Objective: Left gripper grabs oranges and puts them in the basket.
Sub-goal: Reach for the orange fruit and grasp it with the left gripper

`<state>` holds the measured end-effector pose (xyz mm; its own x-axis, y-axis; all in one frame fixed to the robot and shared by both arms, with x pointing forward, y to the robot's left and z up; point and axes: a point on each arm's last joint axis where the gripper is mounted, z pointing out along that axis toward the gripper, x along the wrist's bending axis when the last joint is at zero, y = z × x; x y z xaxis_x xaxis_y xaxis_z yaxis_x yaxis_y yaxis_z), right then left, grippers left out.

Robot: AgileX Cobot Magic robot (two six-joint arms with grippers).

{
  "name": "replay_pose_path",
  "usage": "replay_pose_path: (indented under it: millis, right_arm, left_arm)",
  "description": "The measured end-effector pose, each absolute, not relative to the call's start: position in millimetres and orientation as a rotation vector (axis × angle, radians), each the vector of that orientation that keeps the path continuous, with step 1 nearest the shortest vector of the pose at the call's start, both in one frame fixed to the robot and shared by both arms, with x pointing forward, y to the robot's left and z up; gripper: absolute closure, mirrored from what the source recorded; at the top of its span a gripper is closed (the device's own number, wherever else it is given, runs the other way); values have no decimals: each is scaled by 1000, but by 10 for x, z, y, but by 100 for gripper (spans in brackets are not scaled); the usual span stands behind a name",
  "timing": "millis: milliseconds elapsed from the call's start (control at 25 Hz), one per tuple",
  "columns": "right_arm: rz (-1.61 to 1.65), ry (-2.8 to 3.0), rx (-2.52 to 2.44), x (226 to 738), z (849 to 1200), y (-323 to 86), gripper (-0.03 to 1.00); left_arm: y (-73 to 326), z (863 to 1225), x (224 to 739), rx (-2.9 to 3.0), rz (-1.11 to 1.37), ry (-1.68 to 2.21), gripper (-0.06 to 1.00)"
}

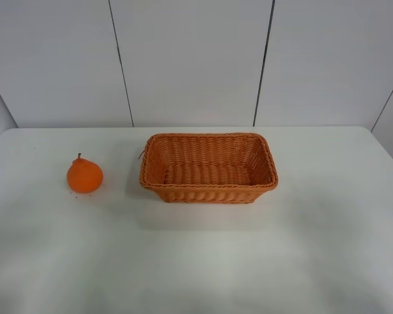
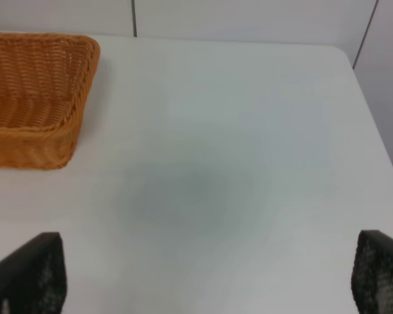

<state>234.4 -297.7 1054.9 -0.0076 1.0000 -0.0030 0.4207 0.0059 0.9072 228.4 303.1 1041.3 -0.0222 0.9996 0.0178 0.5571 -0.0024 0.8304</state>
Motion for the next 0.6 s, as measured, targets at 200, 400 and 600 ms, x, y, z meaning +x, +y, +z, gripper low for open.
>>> replay_pose_path:
  millis: [200, 400, 600]
  right_arm:
    - [973, 1529, 1515, 2344, 10549, -2977, 27]
    - [973, 1529, 1515, 2344, 10549, -2977, 27]
    - [973, 1529, 1515, 2344, 10549, -2977, 27]
  left_arm:
    - [3030, 10413, 2284, 1626, 896, 1647, 10]
    - [3036, 10414, 2285, 1627, 904, 1649, 10]
    - [3041, 10587, 2353, 1642, 896, 1664, 10]
